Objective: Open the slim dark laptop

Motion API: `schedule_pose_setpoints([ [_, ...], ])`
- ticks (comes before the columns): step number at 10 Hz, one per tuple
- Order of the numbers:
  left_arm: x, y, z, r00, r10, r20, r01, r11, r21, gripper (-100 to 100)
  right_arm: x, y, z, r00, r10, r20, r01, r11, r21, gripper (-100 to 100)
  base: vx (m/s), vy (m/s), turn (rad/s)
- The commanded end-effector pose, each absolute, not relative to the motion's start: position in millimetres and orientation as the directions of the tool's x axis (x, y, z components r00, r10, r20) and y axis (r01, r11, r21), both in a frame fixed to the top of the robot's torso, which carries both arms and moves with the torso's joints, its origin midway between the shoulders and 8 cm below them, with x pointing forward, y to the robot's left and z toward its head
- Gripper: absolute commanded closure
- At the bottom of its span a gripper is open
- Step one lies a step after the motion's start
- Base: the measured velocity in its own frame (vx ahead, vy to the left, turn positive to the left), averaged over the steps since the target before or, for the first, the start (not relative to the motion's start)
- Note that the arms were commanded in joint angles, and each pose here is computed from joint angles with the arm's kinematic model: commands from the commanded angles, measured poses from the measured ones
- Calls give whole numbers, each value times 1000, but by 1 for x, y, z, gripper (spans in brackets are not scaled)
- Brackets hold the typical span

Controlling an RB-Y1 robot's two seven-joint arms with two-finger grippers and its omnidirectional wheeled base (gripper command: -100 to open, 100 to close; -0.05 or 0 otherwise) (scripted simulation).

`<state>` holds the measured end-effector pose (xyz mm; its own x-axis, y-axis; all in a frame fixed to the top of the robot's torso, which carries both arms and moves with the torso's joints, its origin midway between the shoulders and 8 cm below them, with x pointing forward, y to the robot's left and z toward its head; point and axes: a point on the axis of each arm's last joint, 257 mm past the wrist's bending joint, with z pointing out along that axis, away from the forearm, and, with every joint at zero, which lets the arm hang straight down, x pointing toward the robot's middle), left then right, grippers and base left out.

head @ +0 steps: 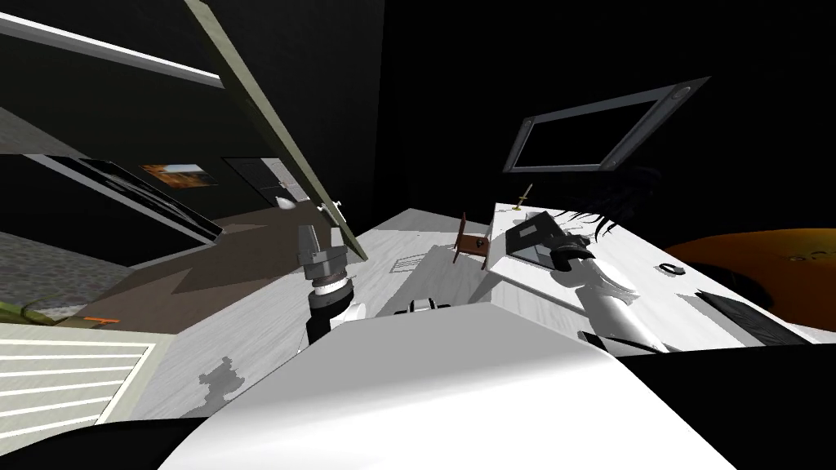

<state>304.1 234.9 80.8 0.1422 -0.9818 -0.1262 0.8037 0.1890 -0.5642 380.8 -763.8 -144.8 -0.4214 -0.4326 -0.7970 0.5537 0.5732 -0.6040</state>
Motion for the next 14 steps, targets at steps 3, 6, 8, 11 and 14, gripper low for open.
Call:
schedule_pose_setpoints([
  [3,304,235,81,142,-982,-126,804,189,-564,0,377,-776,-172,-376,-298,-877,640,601,-479,100,-140,-53,132],
  [6,304,235,81,142,-982,-126,804,189,-564,0,374,-782,-174,-366,-278,-888,659,596,-458,100,-122,-52,89],
  [8,304,235,81,142,-982,-126,804,189,-564,0,370,-780,-203,-364,-248,-898,623,652,-433,100,36,-2,88],
  [11,304,235,81,142,-982,-126,804,189,-564,0,362,-779,-226,-360,-213,-908,597,695,-400,100,46,14,31],
  [14,304,235,81,142,-982,-126,804,189,-564,0,352,-779,-246,-327,-144,-934,614,719,-325,100,34,3,37],
])
